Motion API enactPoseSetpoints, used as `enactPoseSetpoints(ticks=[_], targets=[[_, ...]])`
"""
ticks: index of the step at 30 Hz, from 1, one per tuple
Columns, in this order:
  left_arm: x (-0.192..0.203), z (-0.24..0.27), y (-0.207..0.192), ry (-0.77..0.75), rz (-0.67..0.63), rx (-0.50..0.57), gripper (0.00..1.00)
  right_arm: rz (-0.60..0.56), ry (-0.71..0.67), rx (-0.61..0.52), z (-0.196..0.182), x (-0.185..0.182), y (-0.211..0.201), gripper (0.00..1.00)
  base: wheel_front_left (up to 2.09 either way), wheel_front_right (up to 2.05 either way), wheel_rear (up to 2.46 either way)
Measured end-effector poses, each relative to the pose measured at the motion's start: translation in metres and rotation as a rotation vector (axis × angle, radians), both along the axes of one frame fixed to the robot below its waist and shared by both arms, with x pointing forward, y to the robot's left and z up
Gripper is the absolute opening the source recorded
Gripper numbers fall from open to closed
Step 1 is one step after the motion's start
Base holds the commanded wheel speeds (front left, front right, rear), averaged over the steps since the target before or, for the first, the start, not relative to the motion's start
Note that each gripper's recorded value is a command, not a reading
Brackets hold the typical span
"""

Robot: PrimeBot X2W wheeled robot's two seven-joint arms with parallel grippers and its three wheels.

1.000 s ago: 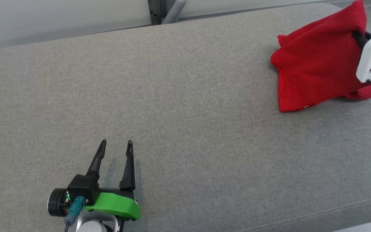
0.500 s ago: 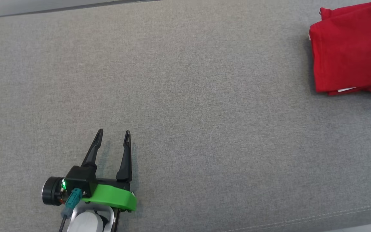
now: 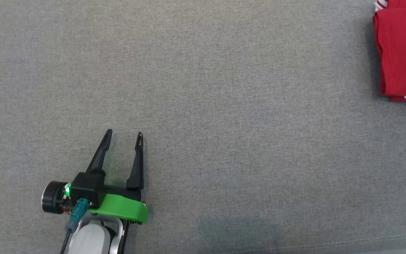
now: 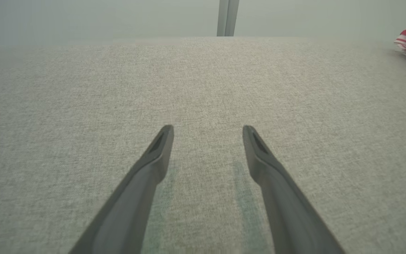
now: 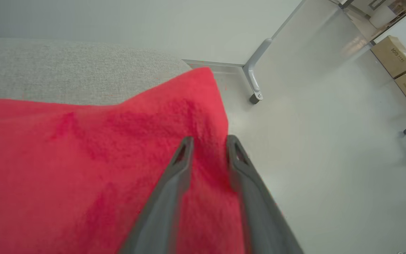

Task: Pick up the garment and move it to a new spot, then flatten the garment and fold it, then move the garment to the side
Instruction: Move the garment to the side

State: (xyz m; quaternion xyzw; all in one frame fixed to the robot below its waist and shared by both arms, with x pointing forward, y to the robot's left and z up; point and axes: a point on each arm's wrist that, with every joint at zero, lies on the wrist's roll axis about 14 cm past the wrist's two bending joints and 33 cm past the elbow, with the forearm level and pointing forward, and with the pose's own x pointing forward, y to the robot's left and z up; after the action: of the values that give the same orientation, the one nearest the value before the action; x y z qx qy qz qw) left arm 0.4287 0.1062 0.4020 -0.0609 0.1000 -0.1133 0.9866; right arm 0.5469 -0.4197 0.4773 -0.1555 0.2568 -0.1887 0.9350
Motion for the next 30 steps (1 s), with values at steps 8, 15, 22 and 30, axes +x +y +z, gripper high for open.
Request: enactPoseSetpoints(ticks=[8,15,22,30], targets=[[-0.001,-0.003,0.002,0.009,0.005,0.009,1.0,0.04,-0.055,-0.014,-0.006,0.011,0.02,1.0,0.0,0.0,0.0],[0.001,0.008,-0.002,-0.018,-0.001,0.0,1.0,0.151,-0.166,-0.061,0.019,0.022,0.048,1.0,0.0,0.0,0.0],[0.002,0.034,0.008,-0.079,0.05,-0.016,1.0,0.245,-0.333,-0.028,0.06,0.021,0.08,1.0,0.0,0.0,0.0],[-0.009,0.059,0.026,-0.127,0.146,-0.058,1.0,0.342,-0.464,0.065,0.082,0.0,0.125,1.0,0.0,0.0,0.0]])
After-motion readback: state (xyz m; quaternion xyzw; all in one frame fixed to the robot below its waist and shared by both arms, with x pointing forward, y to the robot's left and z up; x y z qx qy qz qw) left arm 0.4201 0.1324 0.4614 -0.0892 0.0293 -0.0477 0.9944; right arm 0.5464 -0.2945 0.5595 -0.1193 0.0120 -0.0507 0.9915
